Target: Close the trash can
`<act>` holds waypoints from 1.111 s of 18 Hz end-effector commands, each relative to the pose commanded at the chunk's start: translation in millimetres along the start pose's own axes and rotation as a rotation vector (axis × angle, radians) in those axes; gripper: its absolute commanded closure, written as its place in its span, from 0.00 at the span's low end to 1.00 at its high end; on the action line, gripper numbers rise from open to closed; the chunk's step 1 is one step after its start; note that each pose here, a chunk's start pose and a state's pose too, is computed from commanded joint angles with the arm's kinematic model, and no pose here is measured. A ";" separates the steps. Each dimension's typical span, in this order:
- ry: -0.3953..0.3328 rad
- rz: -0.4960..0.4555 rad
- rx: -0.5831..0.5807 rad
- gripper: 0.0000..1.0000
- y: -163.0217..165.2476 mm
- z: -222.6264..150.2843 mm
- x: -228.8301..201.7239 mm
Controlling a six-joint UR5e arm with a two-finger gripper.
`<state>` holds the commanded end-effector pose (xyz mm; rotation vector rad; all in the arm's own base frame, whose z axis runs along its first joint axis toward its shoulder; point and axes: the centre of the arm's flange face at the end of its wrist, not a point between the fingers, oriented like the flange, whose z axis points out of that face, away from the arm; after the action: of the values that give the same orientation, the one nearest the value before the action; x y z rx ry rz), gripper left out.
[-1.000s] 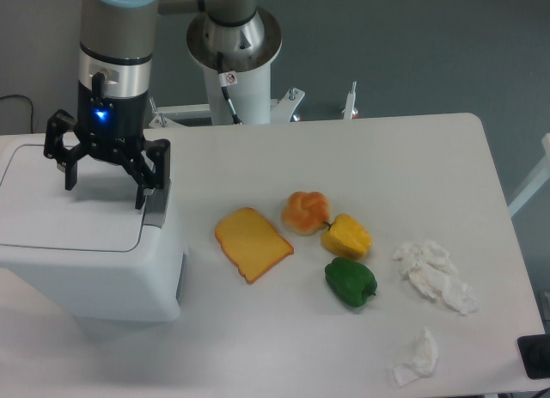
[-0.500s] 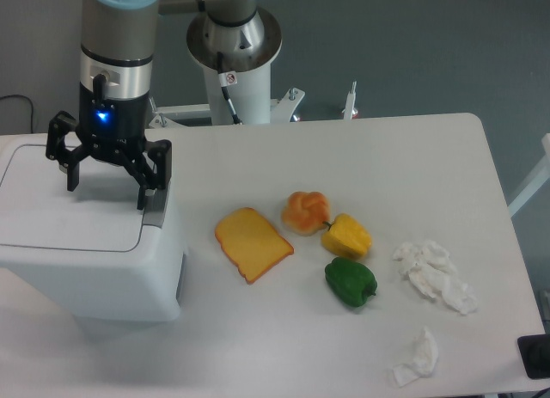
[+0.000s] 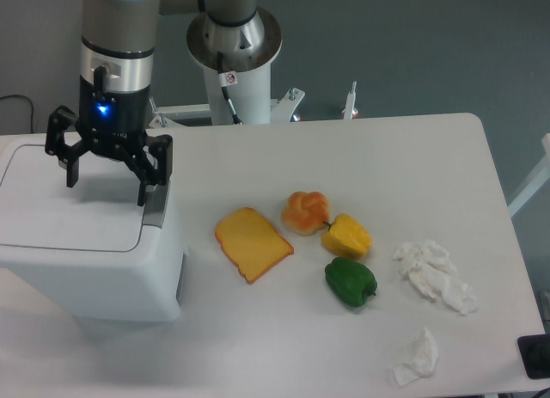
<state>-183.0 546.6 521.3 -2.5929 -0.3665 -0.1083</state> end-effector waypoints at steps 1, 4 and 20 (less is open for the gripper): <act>-0.010 -0.007 0.006 0.00 -0.3 -4.1 -8.1; -0.051 -0.034 0.010 0.00 -1.3 -9.5 -36.5; -0.249 0.453 -0.143 0.00 41.1 -38.1 -201.8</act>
<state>-365.6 445.3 505.0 -2.7664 0.1555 0.3607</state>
